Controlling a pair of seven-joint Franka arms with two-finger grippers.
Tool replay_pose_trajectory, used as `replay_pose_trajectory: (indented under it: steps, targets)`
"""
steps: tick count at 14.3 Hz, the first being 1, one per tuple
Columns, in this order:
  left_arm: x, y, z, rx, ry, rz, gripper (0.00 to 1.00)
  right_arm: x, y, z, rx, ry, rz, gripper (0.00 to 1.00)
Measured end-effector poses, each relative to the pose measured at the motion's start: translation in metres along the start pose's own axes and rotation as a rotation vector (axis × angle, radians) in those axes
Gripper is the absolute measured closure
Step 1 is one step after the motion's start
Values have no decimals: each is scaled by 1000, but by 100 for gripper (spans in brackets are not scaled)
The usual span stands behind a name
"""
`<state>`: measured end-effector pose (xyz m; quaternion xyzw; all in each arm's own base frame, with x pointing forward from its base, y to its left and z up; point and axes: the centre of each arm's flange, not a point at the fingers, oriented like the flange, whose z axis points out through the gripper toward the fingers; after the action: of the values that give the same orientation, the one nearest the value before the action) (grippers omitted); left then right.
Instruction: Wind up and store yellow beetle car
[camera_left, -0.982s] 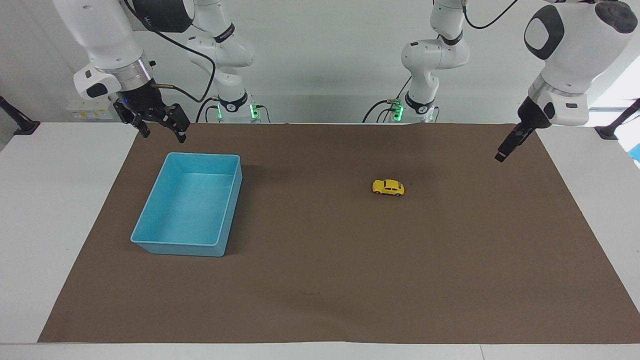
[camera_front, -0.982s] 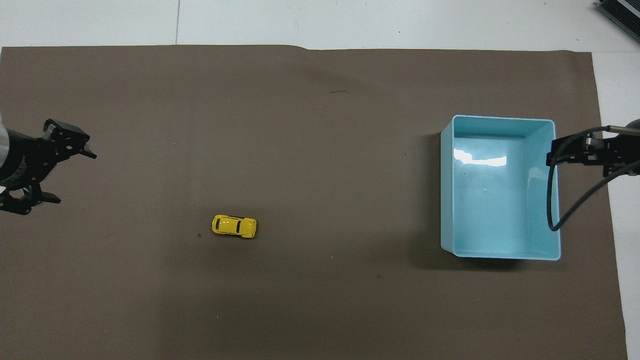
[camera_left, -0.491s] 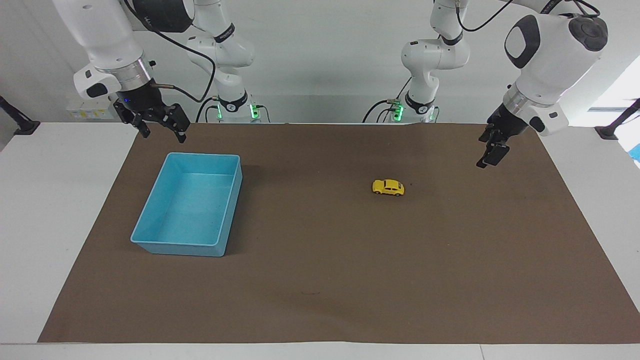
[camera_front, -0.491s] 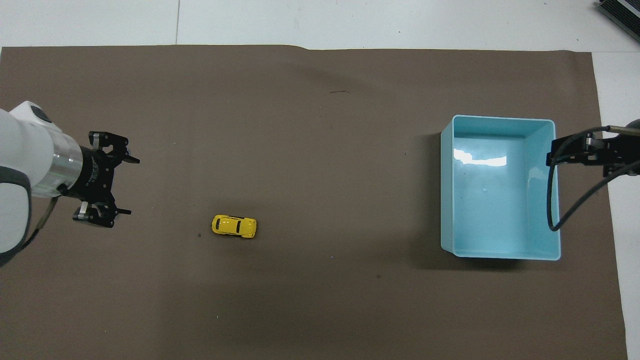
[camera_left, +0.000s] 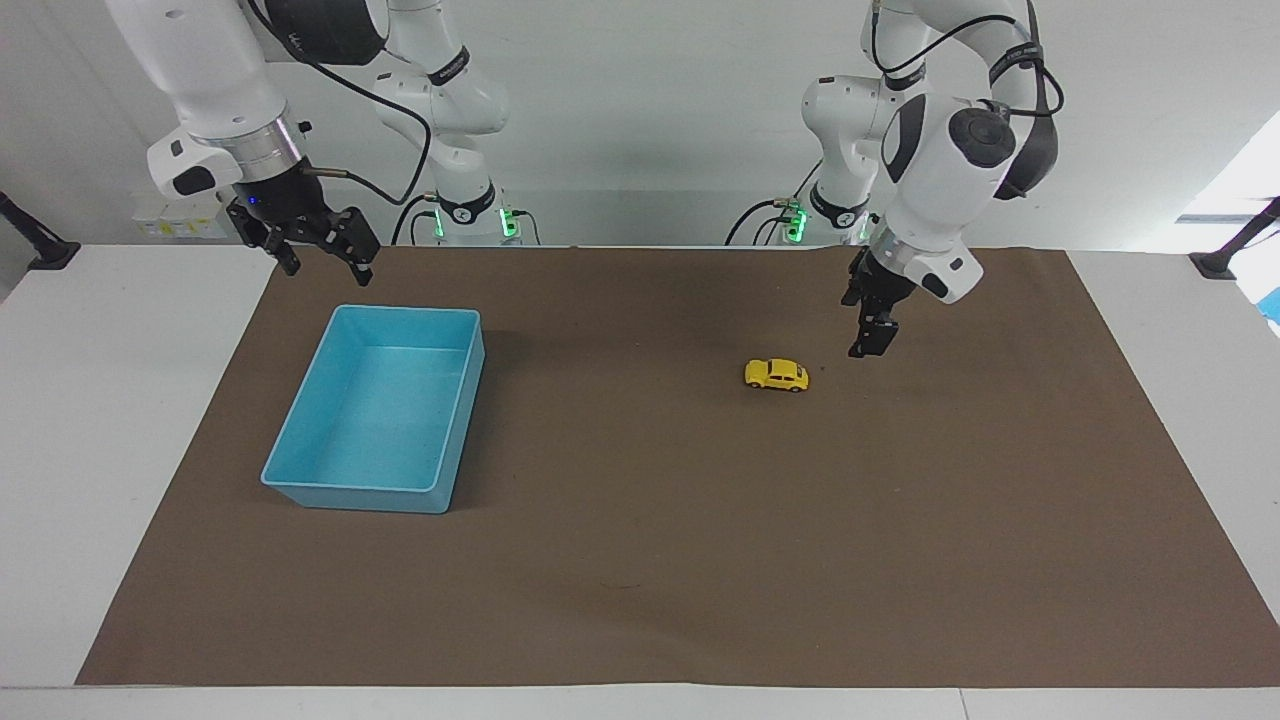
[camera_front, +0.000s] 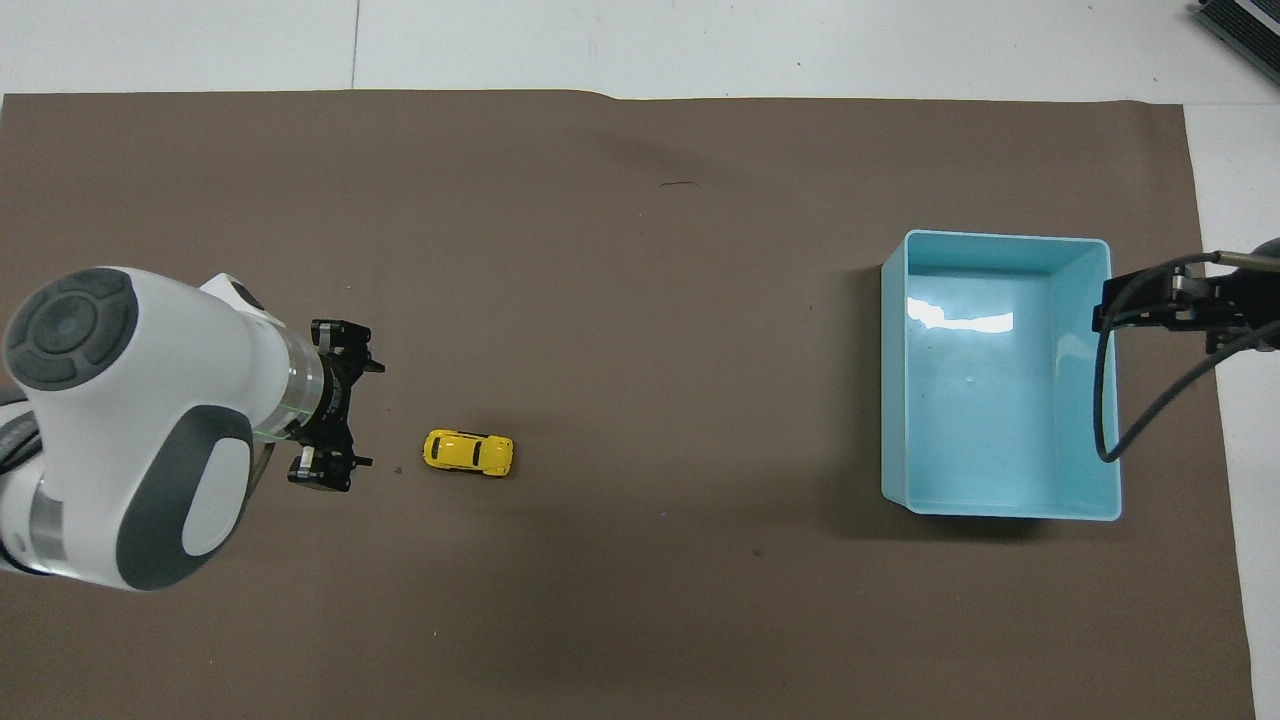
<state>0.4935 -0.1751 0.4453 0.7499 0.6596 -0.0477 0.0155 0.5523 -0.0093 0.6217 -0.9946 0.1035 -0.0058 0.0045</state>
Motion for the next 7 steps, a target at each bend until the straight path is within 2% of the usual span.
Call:
replay_pose_trajectory:
  steps: [4, 7]
  targets:
    - [-45, -17, 78, -56, -3, -70, 0, 0, 0, 0, 0, 0, 0, 0]
    - [-55, -25, 119, -43, 5, -73, 0, 0, 0, 0, 0, 0, 0, 0]
